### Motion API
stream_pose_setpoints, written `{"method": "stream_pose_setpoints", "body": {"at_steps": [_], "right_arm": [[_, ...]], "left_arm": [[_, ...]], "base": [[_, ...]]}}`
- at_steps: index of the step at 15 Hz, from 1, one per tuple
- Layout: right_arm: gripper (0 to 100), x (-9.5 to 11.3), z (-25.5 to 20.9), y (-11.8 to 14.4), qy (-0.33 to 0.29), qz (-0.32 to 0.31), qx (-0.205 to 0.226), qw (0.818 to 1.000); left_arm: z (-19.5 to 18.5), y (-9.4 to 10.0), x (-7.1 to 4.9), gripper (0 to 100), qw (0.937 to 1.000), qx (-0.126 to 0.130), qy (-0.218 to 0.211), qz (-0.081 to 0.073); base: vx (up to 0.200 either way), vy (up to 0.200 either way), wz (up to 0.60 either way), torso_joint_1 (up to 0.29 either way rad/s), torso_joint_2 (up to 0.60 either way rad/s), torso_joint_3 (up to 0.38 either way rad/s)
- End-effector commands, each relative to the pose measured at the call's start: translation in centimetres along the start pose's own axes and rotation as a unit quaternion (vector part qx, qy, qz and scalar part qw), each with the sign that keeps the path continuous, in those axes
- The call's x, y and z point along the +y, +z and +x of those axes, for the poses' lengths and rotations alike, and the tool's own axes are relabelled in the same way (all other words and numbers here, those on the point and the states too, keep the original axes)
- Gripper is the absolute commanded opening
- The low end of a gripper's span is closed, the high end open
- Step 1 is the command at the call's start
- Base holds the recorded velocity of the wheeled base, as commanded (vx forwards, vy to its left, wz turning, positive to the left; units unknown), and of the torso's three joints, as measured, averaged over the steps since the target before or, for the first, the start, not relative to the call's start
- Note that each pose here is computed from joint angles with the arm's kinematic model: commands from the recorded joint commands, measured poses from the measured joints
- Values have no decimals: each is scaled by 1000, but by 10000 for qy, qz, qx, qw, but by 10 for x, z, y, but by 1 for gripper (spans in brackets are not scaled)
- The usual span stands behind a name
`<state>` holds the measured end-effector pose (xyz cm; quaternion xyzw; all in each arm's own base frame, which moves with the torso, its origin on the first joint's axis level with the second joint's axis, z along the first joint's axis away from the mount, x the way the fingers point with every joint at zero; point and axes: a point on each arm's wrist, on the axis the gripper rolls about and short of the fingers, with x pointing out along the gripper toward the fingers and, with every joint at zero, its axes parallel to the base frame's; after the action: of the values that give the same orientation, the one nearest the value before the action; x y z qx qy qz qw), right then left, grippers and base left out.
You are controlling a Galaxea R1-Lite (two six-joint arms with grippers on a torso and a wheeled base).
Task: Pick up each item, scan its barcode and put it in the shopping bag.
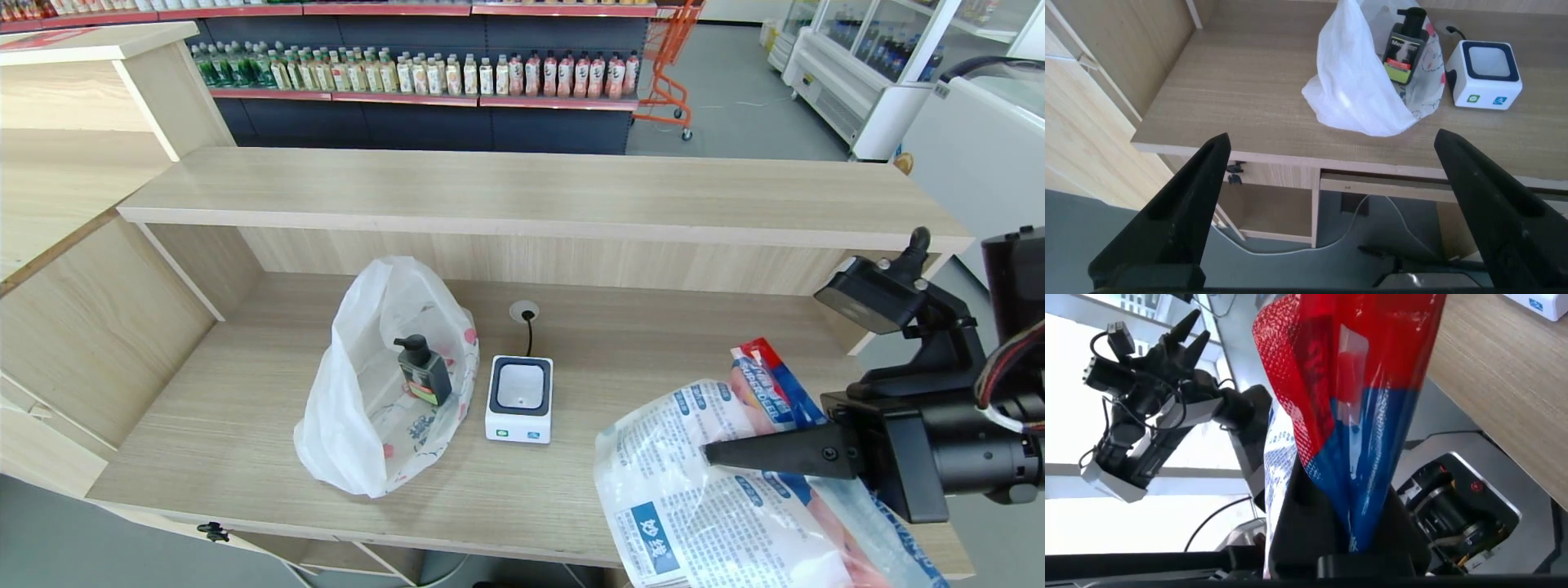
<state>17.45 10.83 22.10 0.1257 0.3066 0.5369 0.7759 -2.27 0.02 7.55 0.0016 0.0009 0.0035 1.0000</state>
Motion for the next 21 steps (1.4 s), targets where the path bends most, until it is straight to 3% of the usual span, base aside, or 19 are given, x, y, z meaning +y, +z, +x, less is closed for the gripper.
{"method": "stream_pose_setpoints", "body": {"at_steps": [1,4,5,6,7,8,9,11,12,15,21], "right_arm": [[0,1,1,0,18,-9,12,10000],[0,3,-2,1,-51,-282,-62,9996],[0,6,-5,7,-338,-893,-227,9952],[0,7,-8,11,-803,-1608,-326,9832],[0,3,-9,11,-1620,-2528,-259,9535],[0,-2,-16,7,-2311,-3053,-110,9237],[0,-5,-27,-4,-2596,-3294,-63,9078],[0,-9,-32,-26,-2717,-3501,-80,8964],[0,-12,-33,-31,-2829,-3773,-175,8817],[0,-17,-36,-29,-3069,-4277,-324,8496],[0,-14,-47,-27,-3237,-4273,-483,8428]], "left_arm": [[0,0,0,100,10000,-1,3,-1],[0,0,0,100,10000,-1,-4,-1],[0,0,0,100,10000,-1,-4,-1],[0,0,0,100,10000,-1,-4,-1],[0,0,0,100,10000,-1,3,-1],[0,0,0,100,10000,-1,-4,-1],[0,0,0,100,10000,-1,3,-1],[0,0,0,100,10000,-1,3,-1],[0,0,0,100,10000,-1,3,-1],[0,0,0,100,10000,-1,-4,-1],[0,0,0,100,10000,-1,3,7]], "base": [[0,0,0,0,0,0],[0,0,0,0,0,0],[0,0,0,0,0,0],[0,0,0,0,0,0],[0,0,0,0,0,0],[0,0,0,0,0,0],[0,0,0,0,0,0],[0,0,0,0,0,0],[0,0,0,0,0,0],[0,0,0,0,0,0],[0,0,0,0,0,0]]}}
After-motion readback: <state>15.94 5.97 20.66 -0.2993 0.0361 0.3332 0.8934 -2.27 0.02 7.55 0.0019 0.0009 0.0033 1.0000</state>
